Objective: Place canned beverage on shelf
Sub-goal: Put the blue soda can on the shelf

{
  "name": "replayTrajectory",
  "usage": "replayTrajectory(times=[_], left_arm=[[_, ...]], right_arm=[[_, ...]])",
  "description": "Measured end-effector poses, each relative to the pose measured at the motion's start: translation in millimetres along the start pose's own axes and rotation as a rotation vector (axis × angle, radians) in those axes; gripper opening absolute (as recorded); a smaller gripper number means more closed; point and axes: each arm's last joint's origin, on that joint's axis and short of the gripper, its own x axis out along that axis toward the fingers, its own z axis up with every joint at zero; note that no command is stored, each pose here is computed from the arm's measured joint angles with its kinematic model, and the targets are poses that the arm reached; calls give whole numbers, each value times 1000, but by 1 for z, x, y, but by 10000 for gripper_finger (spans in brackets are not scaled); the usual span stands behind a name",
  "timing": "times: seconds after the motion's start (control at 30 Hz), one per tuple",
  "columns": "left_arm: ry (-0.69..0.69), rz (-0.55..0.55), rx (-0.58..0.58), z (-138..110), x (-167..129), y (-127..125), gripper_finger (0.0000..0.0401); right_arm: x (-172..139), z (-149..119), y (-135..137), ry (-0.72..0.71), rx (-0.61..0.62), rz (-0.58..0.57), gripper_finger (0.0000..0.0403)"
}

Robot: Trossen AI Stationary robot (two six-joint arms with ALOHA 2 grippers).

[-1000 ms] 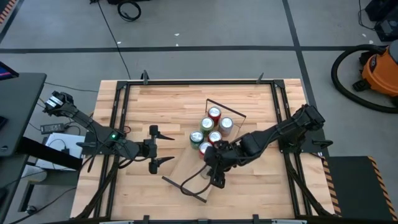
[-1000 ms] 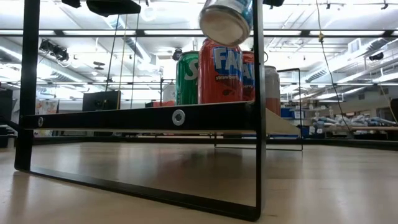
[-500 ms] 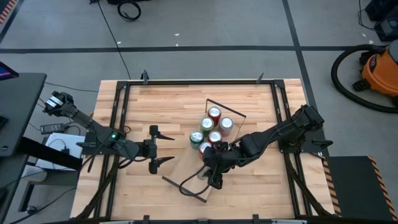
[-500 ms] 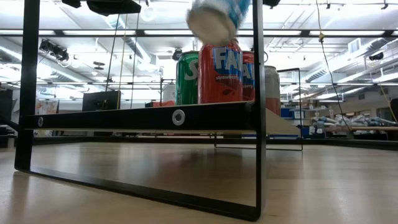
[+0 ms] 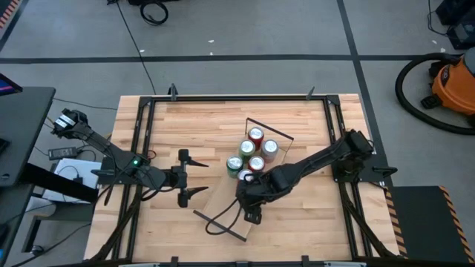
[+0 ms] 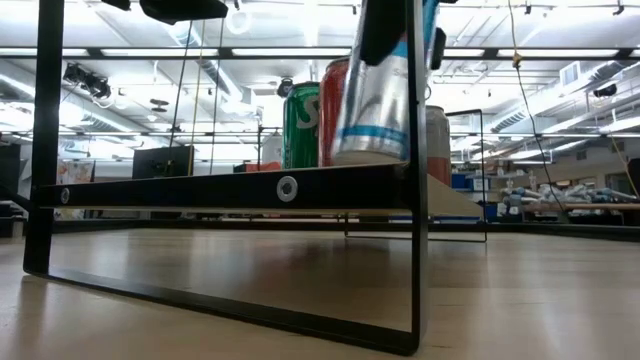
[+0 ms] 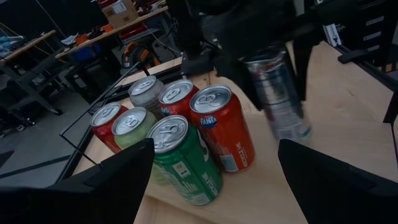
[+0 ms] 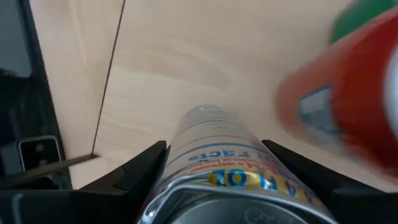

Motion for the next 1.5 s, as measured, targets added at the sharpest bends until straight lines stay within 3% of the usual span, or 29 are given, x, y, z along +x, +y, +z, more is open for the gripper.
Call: replayTrajectory(times=[0.4,0.77,1.07,1.5], left_arm=[[-17,3,-20,2,0,0,355],[-15,3,-18,2,0,0,355],[-15,3,-1,2,0,0,355],[-24,4,-8,3,0,0,355]], right_arm=[[-1,1,-2,1,-62,-13,257],[-1,3,-1,-34,-94,-19,300],[-1,4,-1,-41,-90,-10,300],[-2,5,-7,-8,39,-9,299]])
